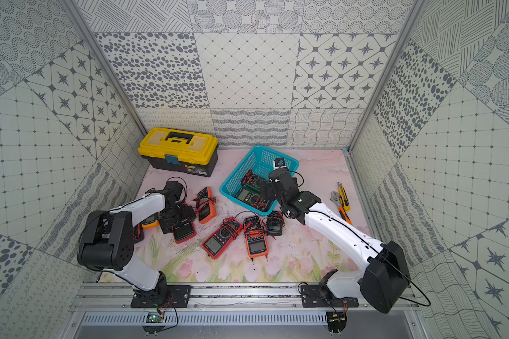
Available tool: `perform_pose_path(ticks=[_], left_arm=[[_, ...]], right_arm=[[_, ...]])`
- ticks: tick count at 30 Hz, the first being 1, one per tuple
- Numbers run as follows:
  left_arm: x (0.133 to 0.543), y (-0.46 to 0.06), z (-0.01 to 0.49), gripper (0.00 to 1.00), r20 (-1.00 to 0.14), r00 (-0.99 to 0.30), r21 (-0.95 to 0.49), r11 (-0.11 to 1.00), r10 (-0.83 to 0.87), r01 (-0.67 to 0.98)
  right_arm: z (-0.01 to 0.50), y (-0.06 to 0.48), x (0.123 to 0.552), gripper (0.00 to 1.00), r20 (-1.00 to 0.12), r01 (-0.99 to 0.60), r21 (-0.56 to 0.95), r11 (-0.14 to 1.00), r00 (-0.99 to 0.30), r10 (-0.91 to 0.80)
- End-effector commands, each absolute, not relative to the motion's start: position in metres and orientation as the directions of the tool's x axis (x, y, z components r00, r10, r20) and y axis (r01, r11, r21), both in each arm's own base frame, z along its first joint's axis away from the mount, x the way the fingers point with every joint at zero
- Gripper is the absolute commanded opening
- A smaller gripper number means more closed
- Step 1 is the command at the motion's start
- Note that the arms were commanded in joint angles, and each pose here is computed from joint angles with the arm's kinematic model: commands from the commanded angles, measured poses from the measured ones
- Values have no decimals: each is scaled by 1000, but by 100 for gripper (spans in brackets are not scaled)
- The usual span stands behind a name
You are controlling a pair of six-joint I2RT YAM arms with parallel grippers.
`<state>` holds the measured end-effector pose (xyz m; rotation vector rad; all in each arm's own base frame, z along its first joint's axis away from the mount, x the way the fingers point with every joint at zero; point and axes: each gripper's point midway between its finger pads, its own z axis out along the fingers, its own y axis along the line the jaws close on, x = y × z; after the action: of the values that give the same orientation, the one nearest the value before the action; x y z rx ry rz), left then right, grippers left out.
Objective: Put the multimeter into the basket
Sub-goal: Pick up the multimeter from the center of the board.
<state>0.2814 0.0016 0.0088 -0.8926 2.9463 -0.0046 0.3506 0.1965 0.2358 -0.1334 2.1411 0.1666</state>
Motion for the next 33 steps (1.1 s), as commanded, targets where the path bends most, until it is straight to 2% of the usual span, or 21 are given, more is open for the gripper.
perform_pose_path(ticks=[1, 3, 5, 7, 15, 21, 23, 27, 30, 33], left_arm=[[282, 8, -13, 63, -62, -790, -12, 792, -610, -611], [283, 9, -6, 36, -88, -788, -17, 791, -610, -611], [283, 12, 5, 14, -118, -786, -16, 792, -608, -610], [284, 16, 19, 1, -158, -785, -11, 795, -600, -606], [288, 29, 82, 0, -353, -777, 34, 823, -521, -567], [304, 18, 115, 0, -455, -782, 5, 877, -427, -481], [314, 6, 128, 0, -493, -794, -13, 915, -357, -403], [340, -43, 160, 0, -569, -801, -121, 982, -186, -143], [356, -80, 188, 0, -640, -763, -204, 977, -89, 56], [365, -113, 214, 0, -728, -685, -223, 938, 20, 265]], right_arm=[[241, 198, 354, 98, -855, -158, 67, 985, -518, -25], [242, 197, 354, 98, -857, -157, 67, 985, -515, -24], [244, 198, 354, 98, -859, -159, 69, 985, -512, -22], [245, 198, 354, 98, -861, -159, 70, 985, -509, -21], [251, 204, 356, 98, -862, -180, 83, 980, -507, -20], [253, 215, 361, 98, -837, -222, 104, 969, -546, -35], [254, 219, 364, 98, -815, -250, 141, 958, -579, -31], [258, 226, 369, 96, -758, -335, 263, 905, -652, -21], [266, 222, 373, 94, -709, -361, 377, 853, -705, 15], [274, 219, 374, 93, -651, -389, 511, 767, -758, 50]])
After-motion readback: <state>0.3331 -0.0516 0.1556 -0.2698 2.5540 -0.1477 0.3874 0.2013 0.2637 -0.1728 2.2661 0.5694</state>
